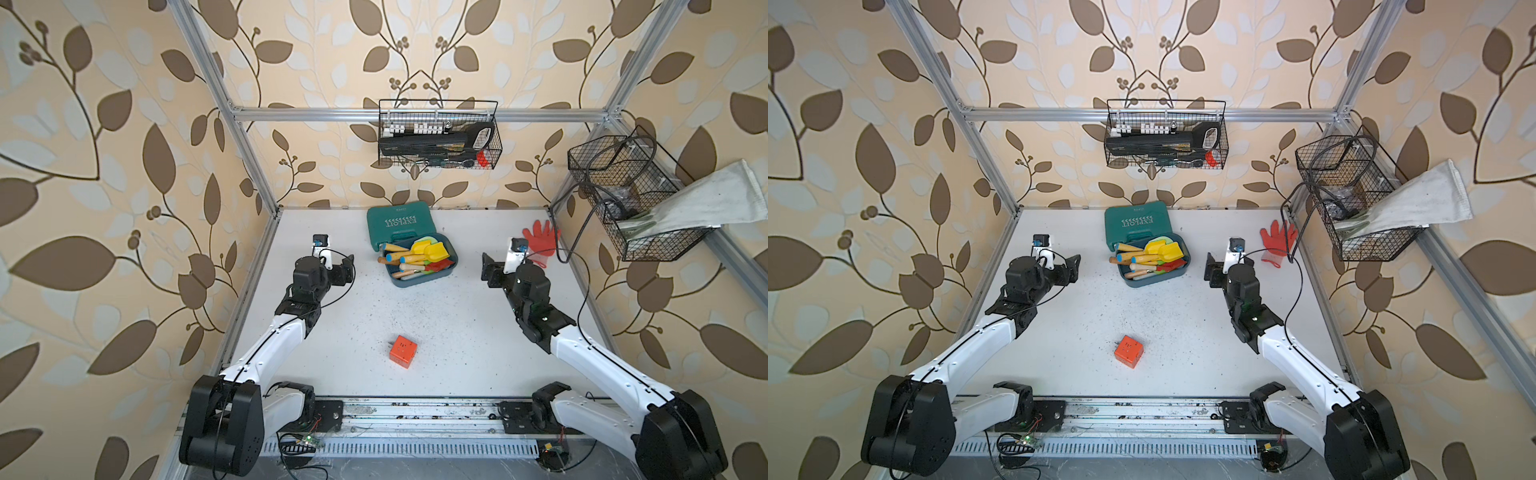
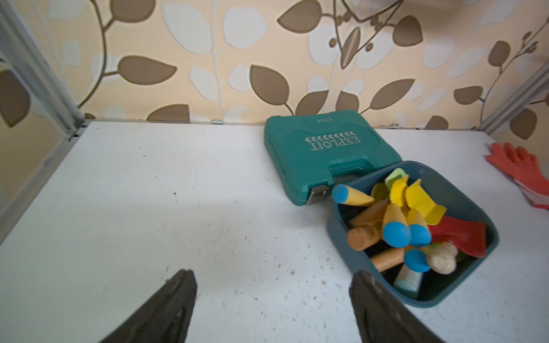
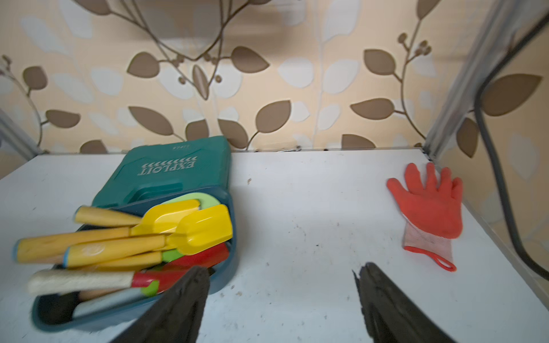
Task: Take the shovel out of the storage box
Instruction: Pick up the shovel from the storage box.
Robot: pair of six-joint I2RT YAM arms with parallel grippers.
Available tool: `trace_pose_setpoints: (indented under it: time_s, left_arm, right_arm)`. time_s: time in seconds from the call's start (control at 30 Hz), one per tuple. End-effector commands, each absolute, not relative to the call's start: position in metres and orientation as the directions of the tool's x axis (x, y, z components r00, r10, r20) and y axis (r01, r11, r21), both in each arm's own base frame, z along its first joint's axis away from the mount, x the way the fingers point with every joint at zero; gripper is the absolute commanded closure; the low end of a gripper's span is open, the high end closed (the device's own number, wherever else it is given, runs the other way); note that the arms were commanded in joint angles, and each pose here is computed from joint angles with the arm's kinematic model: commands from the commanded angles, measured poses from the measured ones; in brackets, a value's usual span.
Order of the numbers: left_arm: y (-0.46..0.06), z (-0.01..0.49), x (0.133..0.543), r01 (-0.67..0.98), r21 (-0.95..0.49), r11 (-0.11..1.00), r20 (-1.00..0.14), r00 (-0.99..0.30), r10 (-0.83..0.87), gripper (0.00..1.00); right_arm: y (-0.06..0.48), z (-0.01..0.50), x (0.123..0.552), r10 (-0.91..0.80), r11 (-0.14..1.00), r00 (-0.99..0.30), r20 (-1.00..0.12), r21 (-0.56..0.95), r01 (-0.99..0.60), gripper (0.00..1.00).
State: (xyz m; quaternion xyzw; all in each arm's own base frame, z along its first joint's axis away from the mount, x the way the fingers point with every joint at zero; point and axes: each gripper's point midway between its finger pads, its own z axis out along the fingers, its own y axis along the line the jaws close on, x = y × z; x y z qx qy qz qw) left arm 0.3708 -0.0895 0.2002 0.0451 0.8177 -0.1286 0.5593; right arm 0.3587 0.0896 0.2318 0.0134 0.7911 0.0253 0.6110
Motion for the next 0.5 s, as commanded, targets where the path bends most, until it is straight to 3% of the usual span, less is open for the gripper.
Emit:
trace_pose_setpoints:
  time_s: [0.0, 0.23, 0.47]
  left_arm:
    - [-0.118, 0.231, 0.368, 0.318, -0.189, 0.929, -0.925, -0.374, -0.060, 0.17]
    - [-0.176, 0.222, 0.348, 0.508, -0.053, 0.860, -0.907, -0.385, 0.171, 0.18]
    - [-0.238, 0.203, 0.319, 0.755, 0.047, 0.654, -0.837, -0.327, 0.438, 0.25]
  right_arm:
    - [0.111, 0.218, 0.351, -0.010, 0.999, -0.397, -0.918, 0.004, -0.032, 0.18]
    - [0.143, 0.194, 0.343, -0.046, 0.984, -0.469, -0.882, 0.041, -0.174, 0.16]
    - [0.144, 0.194, 0.331, -0.079, 0.974, -0.486, -0.871, 0.035, -0.222, 0.13]
